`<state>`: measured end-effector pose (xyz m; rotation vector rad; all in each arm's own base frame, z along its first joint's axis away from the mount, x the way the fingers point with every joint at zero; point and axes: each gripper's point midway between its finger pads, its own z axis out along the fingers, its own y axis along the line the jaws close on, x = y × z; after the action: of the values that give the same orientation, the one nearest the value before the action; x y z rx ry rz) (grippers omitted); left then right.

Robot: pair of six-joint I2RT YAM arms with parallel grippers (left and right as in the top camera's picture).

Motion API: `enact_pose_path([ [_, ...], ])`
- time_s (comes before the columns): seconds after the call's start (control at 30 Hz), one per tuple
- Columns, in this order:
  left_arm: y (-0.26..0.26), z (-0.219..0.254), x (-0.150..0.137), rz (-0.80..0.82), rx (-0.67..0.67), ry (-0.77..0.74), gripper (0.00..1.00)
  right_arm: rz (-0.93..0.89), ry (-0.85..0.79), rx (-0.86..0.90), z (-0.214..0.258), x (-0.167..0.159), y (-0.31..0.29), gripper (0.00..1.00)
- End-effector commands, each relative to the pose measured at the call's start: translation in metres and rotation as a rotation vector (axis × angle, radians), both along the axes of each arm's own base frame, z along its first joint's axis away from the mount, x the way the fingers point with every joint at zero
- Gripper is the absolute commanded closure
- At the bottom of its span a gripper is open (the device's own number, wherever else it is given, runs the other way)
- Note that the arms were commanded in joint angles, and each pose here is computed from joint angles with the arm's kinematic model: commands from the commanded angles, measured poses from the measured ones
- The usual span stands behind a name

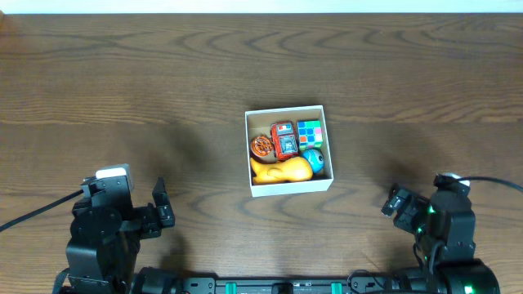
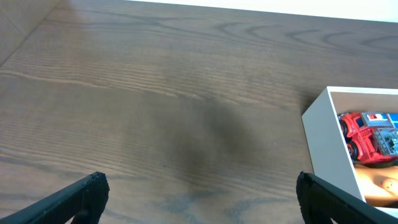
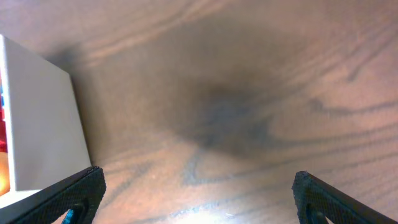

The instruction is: Pack container

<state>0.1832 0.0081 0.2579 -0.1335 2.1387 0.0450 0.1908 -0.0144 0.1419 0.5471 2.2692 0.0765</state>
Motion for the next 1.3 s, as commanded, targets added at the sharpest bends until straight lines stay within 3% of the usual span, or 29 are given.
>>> enact_pose_path([
  [0.0,0.001,-0.002,0.000,0.009,0.003,0.002,0.02,0.106,-0.111,-0.091,0.018,0.003,0.003,0.01],
  [0.17,0.001,-0.002,0.000,0.009,0.003,0.002,0.02,0.308,-0.345,-0.221,0.039,0.011,0.022,0.01],
  [0.5,0.001,-0.002,0.000,0.009,0.003,0.002,0.02,0.427,-0.752,-0.309,0.054,0.047,0.048,0.01],
  [0.67,0.001,-0.002,0.000,0.009,0.003,0.002,0.02,0.487,-0.688,-0.341,0.014,0.052,0.054,0.01],
  [1.27,0.001,-0.002,0.000,0.009,0.003,0.002,0.02,0.492,-0.702,-0.346,0.017,0.052,0.055,0.01],
])
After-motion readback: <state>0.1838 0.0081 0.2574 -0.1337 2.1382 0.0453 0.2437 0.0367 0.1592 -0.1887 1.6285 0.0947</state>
